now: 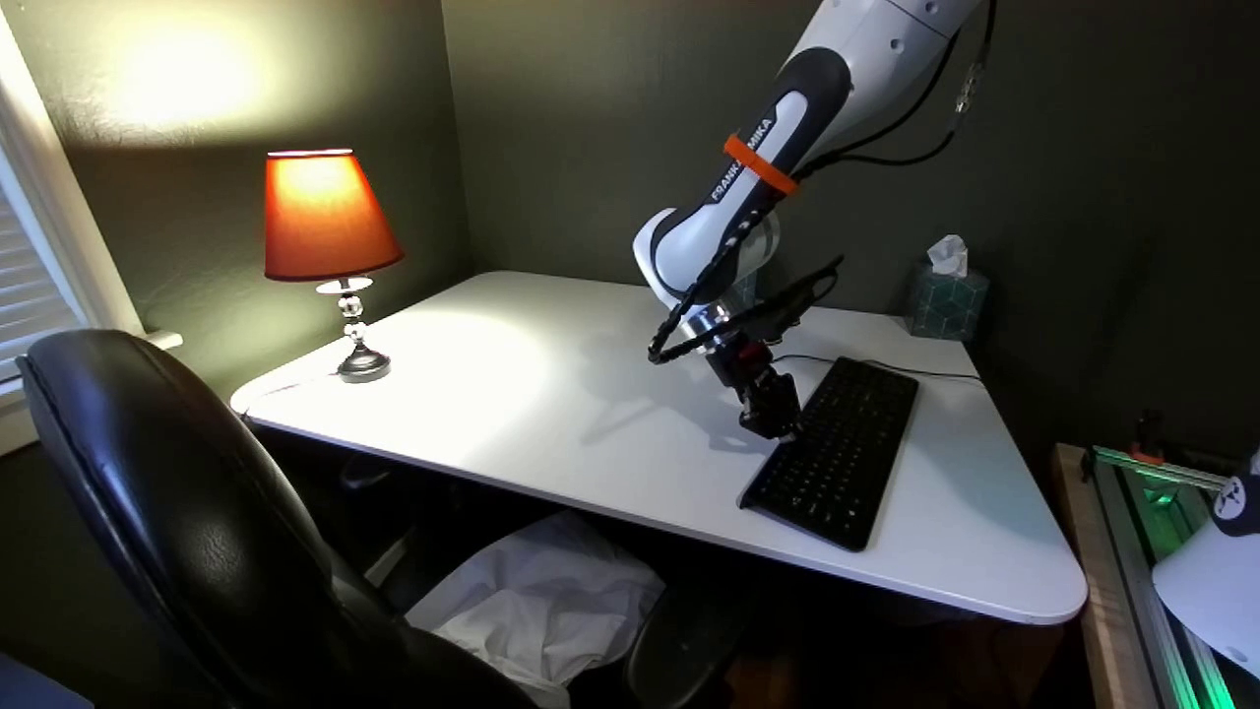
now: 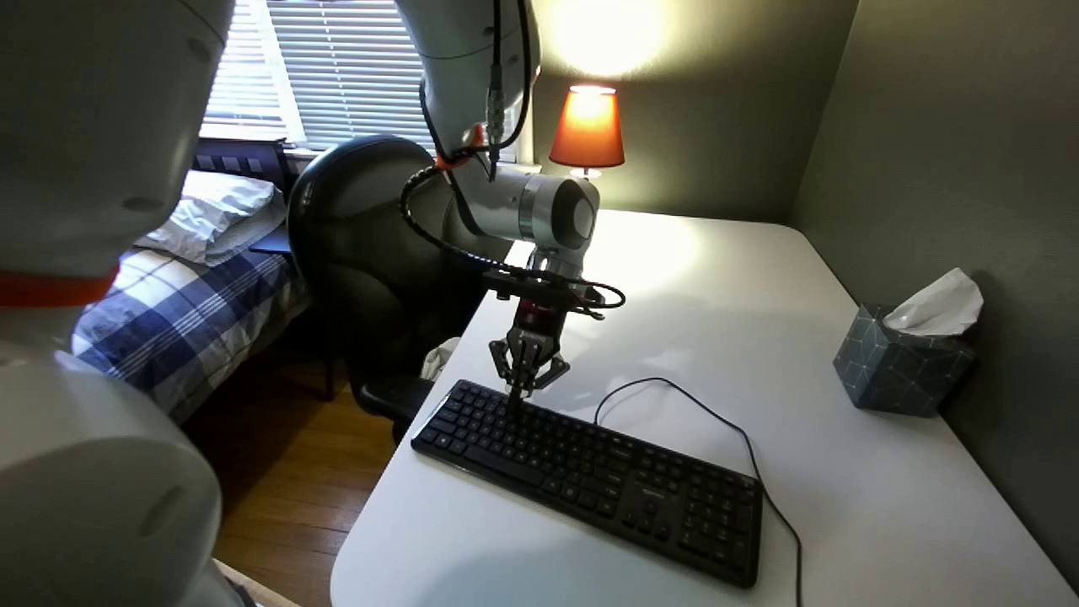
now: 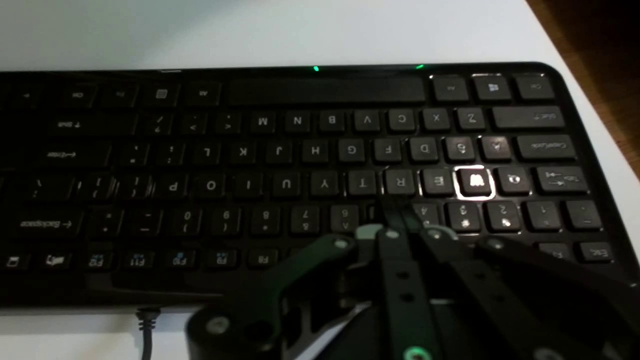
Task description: Press the F5 button on the keyboard
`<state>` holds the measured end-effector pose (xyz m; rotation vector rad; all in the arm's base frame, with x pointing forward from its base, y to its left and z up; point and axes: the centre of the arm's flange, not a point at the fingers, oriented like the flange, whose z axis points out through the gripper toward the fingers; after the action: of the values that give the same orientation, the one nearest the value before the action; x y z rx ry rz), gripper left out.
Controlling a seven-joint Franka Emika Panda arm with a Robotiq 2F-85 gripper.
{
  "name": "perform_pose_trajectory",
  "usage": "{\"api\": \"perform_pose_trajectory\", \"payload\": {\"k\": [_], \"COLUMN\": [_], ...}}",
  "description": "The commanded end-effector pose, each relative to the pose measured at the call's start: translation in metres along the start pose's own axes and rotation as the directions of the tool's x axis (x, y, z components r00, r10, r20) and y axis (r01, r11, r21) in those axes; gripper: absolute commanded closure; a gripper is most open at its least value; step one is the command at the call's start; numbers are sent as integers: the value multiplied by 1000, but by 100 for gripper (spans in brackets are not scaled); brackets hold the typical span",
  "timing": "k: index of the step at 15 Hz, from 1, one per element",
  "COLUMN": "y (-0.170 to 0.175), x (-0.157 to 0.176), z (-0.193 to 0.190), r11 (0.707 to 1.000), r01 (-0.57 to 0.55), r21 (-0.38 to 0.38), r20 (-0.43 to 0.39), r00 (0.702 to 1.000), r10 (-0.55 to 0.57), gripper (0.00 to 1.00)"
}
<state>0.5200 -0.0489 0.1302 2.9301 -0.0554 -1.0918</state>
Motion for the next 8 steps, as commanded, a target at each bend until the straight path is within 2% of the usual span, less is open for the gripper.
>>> {"api": "perform_pose_trajectory", "payload": {"k": [1,8], "y": [-3,-2], "x": [4,1], "z": [8,6], "r11": [1000,1000], "r01": [12,9], "r21": [-19,-28], "r20": [-28,-32], "r00": [1000,999], "r10": [-13,-10], "gripper": [100,100]}}
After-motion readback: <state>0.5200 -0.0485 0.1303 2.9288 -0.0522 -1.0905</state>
